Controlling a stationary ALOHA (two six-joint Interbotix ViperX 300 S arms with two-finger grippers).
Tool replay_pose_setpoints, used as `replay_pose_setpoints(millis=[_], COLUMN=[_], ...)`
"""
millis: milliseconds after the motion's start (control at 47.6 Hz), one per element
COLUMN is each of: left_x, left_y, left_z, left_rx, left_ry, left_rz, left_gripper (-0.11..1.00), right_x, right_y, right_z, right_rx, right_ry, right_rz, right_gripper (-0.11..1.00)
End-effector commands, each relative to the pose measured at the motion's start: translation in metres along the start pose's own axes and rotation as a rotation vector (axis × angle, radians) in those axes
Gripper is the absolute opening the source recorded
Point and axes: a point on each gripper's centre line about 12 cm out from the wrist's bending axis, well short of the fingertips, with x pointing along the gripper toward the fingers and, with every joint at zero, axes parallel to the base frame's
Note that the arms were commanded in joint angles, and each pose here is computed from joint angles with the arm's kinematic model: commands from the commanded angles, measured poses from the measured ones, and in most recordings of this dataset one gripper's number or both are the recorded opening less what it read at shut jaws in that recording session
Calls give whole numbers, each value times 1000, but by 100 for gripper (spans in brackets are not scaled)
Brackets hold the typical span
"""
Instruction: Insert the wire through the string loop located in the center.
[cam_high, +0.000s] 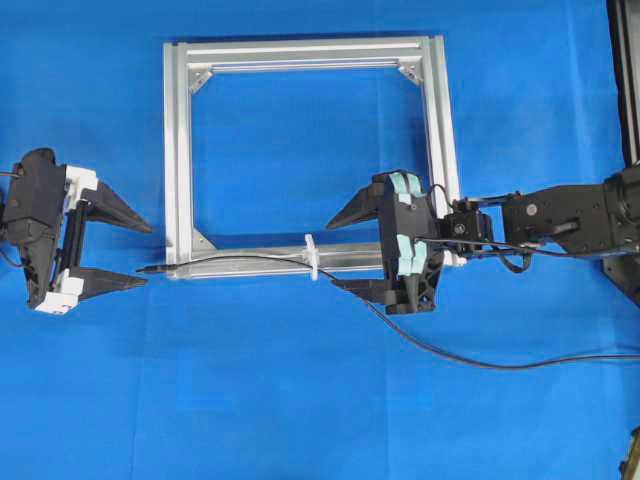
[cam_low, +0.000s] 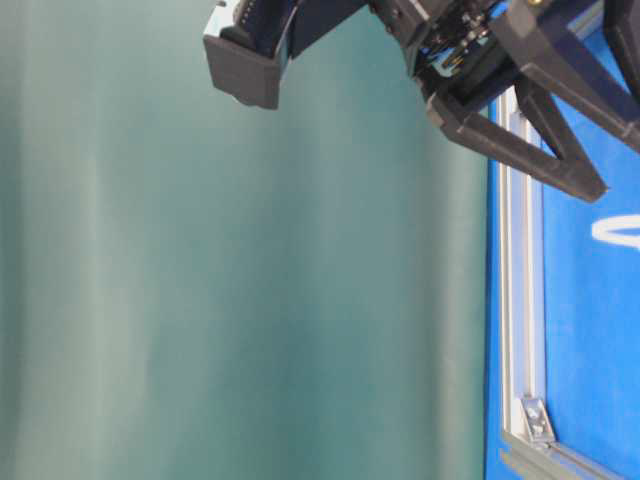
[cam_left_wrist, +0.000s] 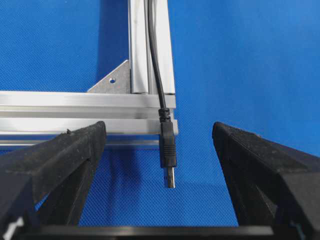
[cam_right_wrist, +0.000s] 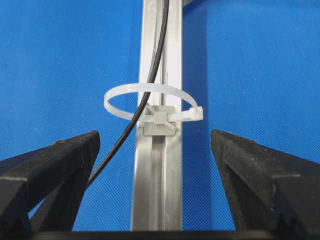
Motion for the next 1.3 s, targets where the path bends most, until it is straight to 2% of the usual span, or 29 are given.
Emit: replay_pose_setpoints(millis=[0, 399, 609, 1280], left_x=[2, 9, 4, -2], left_y=[-2, -3, 0, 4], left_z=[8, 30, 40, 45], left_rx=[1, -4, -15, -19], left_ry=[-23, 0, -36, -56], left_rz=[-5, 8, 17, 31], left_gripper=[83, 83, 83, 83], right_x=[-6, -30, -43, -45], right_y=[4, 7, 9, 9], right_z=[16, 42, 53, 53], right_rx=[-3, -4, -8, -11], right_ry=[-48, -72, -85, -84], right_rz=[11, 19, 23, 24], right_gripper=[97, 97, 97, 97])
